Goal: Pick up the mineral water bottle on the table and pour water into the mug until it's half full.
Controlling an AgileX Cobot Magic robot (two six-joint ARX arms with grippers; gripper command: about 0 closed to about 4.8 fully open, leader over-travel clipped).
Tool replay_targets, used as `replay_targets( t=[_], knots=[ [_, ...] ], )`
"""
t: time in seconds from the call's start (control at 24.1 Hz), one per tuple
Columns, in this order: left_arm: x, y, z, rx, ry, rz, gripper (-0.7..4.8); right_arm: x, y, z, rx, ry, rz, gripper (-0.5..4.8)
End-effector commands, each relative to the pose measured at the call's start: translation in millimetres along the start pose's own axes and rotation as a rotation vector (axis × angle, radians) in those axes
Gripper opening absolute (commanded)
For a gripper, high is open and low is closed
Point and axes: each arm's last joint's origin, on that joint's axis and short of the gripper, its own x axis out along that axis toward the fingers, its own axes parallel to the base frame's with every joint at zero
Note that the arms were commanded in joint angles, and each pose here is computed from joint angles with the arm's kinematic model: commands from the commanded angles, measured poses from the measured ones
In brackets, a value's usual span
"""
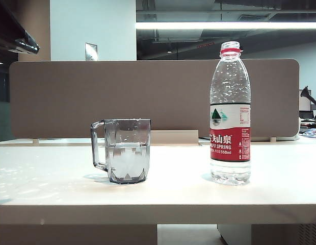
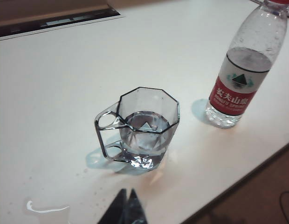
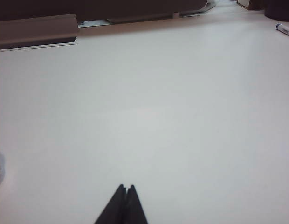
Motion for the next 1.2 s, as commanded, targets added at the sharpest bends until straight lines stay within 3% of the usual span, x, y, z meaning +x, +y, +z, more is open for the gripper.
replay_targets(
  t=[0.04, 0.37, 0.54, 1.0, 1.2],
  knots=[
    [-0.6, 1.1, 2.0, 0.005, -0.015, 0.046, -0.04, 0.6, 0.1, -0.8, 0.003, -0.007, 0.0, 0.0],
    [5.4, 2.9, -11.6, 0.034, -0.004, 0.077, -0.04, 0.5, 0.1, -0.7, 0.003, -0.007, 0.0, 0.0],
    [10.0, 4.1, -25.0, 0.035, -0.045, 0.083, -0.01, 0.5, 0.1, -0.7, 0.003, -0.007, 0.0, 0.0],
    [16.1, 11.5, -96.5, -0.036, -0.185, 0.224, -0.01, 0.5, 0.0, -0.7, 0.003, -0.007, -0.001, -0.01],
    [15.3, 15.7, -108.7, -0.012, -0.086, 0.341, -0.01, 0.5, 0.0, -0.7, 0.004, -0.007, -0.001, 0.0]
  ],
)
